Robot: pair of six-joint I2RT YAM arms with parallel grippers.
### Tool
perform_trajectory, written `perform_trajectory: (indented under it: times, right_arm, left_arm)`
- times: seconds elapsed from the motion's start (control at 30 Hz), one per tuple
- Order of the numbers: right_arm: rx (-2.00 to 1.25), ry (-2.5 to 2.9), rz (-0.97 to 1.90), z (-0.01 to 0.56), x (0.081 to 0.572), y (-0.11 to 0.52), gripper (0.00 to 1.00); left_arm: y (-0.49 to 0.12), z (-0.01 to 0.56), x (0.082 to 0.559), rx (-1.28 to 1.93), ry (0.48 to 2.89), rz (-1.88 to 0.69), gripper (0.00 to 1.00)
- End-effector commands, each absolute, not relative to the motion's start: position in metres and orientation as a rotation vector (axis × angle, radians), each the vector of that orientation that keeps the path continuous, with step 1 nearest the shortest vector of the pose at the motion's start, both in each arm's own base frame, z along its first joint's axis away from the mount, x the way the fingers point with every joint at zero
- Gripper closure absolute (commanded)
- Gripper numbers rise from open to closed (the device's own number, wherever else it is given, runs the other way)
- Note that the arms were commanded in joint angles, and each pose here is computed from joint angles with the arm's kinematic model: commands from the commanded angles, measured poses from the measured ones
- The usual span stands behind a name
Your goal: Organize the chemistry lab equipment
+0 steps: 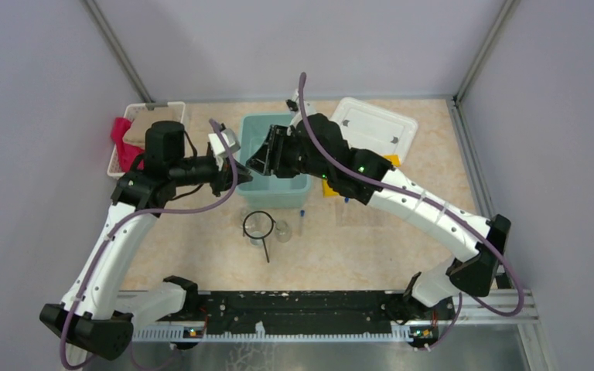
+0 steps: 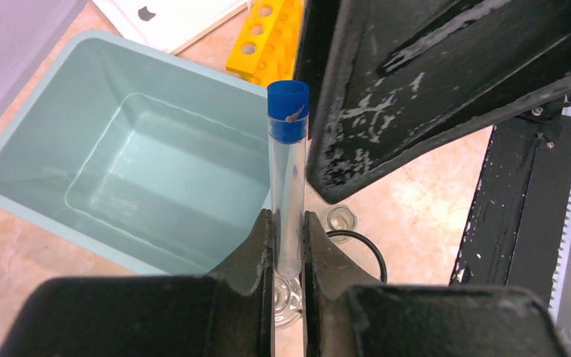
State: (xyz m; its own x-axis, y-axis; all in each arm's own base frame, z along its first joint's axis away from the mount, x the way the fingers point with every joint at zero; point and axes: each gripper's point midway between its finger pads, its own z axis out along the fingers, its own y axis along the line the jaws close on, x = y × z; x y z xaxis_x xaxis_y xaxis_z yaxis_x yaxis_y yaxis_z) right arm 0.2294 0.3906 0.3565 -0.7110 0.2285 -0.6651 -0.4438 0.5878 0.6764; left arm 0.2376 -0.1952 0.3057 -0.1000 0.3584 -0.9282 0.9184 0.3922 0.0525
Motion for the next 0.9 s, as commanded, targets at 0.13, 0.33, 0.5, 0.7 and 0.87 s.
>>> perform_trajectory:
  times: [0.13,0.33,0.5,0.7,0.87]
  right_arm:
    - [-0.197,1.997,1.184,0.385,0.240,0.402,0.63]
    - [-0.204,2.005,1.175,0.383,0.242,0.404,0.77]
    - [-0.214,2.022,1.156,0.380,0.240,0.401,0.88]
    - [-0.281,2.085,1.026,0.366,0.238,0.379,1.00]
    - [-0.225,2.146,0.719,0.336,0.252,0.301,1.00]
  left_arm:
    - [-0.192,0.301,0.231,1.192,1.638,-0.686,1.00]
    - [-0.190,0.296,0.231,1.204,1.639,-0.670,1.00]
    - [-0.188,0.297,0.234,1.195,1.640,-0.650,1.00]
    - [-0.185,0.300,0.240,1.147,1.650,-0.619,0.02]
    - [-0.182,0.300,0.247,1.084,1.714,-0.607,0.01]
